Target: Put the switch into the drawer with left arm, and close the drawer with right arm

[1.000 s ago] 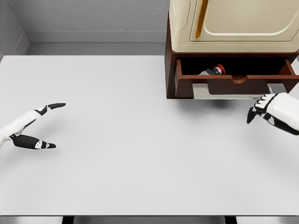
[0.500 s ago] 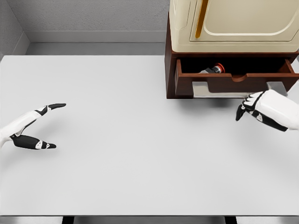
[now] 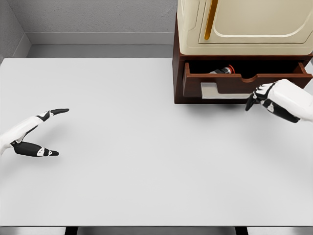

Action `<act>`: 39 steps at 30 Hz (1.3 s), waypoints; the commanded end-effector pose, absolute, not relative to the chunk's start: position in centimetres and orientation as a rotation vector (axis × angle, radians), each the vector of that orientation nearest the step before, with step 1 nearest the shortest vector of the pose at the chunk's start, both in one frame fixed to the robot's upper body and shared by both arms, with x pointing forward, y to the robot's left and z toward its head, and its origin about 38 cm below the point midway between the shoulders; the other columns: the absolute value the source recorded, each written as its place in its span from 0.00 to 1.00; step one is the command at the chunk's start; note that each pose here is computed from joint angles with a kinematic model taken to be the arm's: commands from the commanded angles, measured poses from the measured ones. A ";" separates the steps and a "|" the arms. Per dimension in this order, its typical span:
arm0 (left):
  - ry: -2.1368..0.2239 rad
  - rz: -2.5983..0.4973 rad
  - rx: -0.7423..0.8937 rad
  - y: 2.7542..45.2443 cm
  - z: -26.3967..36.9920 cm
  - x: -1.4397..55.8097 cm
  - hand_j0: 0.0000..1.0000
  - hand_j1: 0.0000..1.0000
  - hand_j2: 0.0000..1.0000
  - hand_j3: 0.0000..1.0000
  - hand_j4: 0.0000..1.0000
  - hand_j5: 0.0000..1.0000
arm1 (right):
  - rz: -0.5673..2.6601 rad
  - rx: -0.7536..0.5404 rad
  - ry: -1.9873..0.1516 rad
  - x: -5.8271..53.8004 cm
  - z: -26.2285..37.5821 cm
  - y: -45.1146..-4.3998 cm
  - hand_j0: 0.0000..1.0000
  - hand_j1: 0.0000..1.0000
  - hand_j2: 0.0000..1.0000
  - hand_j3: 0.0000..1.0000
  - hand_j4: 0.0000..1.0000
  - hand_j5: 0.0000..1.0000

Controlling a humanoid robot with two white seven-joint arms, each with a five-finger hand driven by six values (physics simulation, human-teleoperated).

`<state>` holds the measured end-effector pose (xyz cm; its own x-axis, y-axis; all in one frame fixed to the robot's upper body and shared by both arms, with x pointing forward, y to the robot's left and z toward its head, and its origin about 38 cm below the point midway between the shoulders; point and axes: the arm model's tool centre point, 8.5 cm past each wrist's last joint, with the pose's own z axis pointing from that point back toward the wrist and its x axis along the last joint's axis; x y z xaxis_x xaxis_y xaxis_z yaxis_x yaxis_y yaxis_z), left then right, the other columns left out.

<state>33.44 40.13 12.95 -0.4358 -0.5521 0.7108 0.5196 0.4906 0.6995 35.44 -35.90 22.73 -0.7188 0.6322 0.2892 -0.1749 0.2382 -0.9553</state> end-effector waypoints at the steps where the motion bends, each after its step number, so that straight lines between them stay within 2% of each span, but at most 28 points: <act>1: -1.628 -1.195 0.027 40.2 13.0 33.5 1.00 1.00 1.00 1.00 1.00 1.00 | 1.629 -0.434 -1.789 35.3 21.6 -36.0 0.33 0.33 0.33 0.33 0.33 0.33; 10: -1.627 -1.195 0.028 40.2 13.0 33.5 1.00 1.00 1.00 1.00 1.00 1.00 | 1.657 -0.519 -1.720 35.2 26.4 -40.2 0.32 0.32 0.32 0.32 0.32 0.32; 17: -1.621 -1.192 0.030 40.4 12.9 33.5 1.00 1.00 1.00 1.00 1.00 1.00 | 1.670 -0.507 -1.683 34.7 26.0 -40.7 0.30 0.30 0.30 0.30 0.30 0.30; 23: -1.620 -1.193 0.029 40.4 12.9 33.5 1.00 1.00 1.00 1.00 1.00 1.00 | 1.706 -0.438 -1.655 33.6 24.5 -39.7 0.28 0.28 0.28 0.28 0.28 0.28; 31: -1.621 -1.191 0.032 40.5 12.9 33.5 1.00 1.00 1.00 1.00 1.00 1.00 | 1.708 -0.393 -1.663 33.0 22.5 -38.4 0.19 0.19 0.19 0.19 0.19 0.19; 39: -1.616 -1.188 0.028 40.5 12.7 33.3 1.00 1.00 1.00 1.00 1.00 1.00 | 1.687 -0.373 -1.711 33.2 21.3 -36.8 0.19 0.19 0.19 0.19 0.19 0.19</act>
<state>33.28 40.44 12.63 -0.4234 -0.5567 0.7147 0.5224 0.4945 0.6947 33.21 -37.19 21.67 -0.7156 0.6475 0.2619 -0.2593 0.1019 -0.9604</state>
